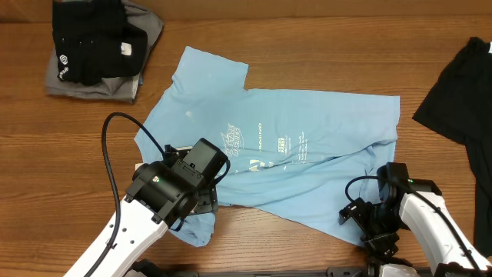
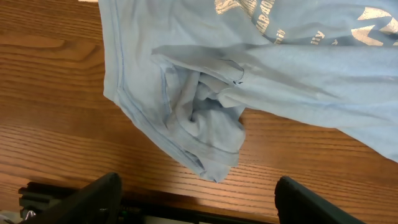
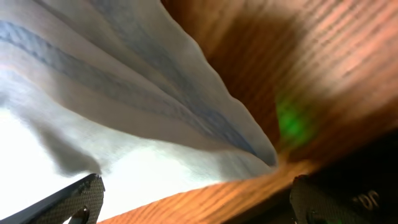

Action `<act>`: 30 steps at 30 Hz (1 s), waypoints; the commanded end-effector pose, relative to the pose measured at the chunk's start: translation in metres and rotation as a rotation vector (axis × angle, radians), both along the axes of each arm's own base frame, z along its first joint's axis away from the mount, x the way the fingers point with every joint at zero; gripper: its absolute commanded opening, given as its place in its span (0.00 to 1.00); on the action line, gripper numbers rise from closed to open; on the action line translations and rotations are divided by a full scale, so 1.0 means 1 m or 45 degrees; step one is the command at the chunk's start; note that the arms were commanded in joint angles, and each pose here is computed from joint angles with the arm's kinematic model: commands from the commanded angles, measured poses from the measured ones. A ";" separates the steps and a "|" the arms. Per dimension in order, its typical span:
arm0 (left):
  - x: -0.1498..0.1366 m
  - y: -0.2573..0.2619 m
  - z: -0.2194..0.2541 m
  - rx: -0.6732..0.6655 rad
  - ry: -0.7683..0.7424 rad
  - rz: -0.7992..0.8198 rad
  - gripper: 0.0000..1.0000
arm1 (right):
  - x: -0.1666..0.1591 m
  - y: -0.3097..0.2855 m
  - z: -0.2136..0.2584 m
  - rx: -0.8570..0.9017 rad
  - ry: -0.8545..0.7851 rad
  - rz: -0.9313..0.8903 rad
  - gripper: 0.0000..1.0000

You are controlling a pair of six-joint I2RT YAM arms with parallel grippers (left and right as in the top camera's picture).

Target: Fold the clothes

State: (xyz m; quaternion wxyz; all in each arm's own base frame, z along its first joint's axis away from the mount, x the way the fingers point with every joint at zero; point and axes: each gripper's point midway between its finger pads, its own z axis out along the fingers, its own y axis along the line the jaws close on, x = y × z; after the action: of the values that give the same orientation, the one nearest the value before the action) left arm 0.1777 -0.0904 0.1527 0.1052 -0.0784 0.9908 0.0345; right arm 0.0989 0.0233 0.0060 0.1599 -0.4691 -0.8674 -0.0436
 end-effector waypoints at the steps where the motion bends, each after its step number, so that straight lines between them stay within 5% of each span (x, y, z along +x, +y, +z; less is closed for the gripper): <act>1: 0.000 0.000 -0.003 0.002 0.015 -0.017 0.82 | -0.004 0.003 -0.004 0.017 -0.002 -0.010 1.00; 6: 0.001 -0.001 -0.003 0.000 0.009 -0.027 0.82 | -0.003 0.010 -0.007 0.070 -0.021 -0.024 0.95; 15: 0.002 -0.001 -0.003 0.001 0.007 -0.046 0.82 | 0.006 0.012 -0.007 0.087 -0.066 -0.029 0.26; 24: 0.002 -0.001 -0.003 0.001 0.008 -0.045 0.85 | 0.024 0.007 0.003 0.057 -0.123 -0.020 0.05; 30: 0.002 -0.002 -0.003 0.000 0.006 -0.045 0.86 | 0.028 0.006 0.015 0.059 -0.113 -0.021 0.04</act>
State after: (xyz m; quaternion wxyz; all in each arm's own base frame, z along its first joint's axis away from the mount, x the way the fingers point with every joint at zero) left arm 0.1805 -0.0925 0.1530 0.1101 -0.0660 0.9912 0.0313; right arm 0.1154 0.0328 0.0122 0.1495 -0.4700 -0.8659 -0.0835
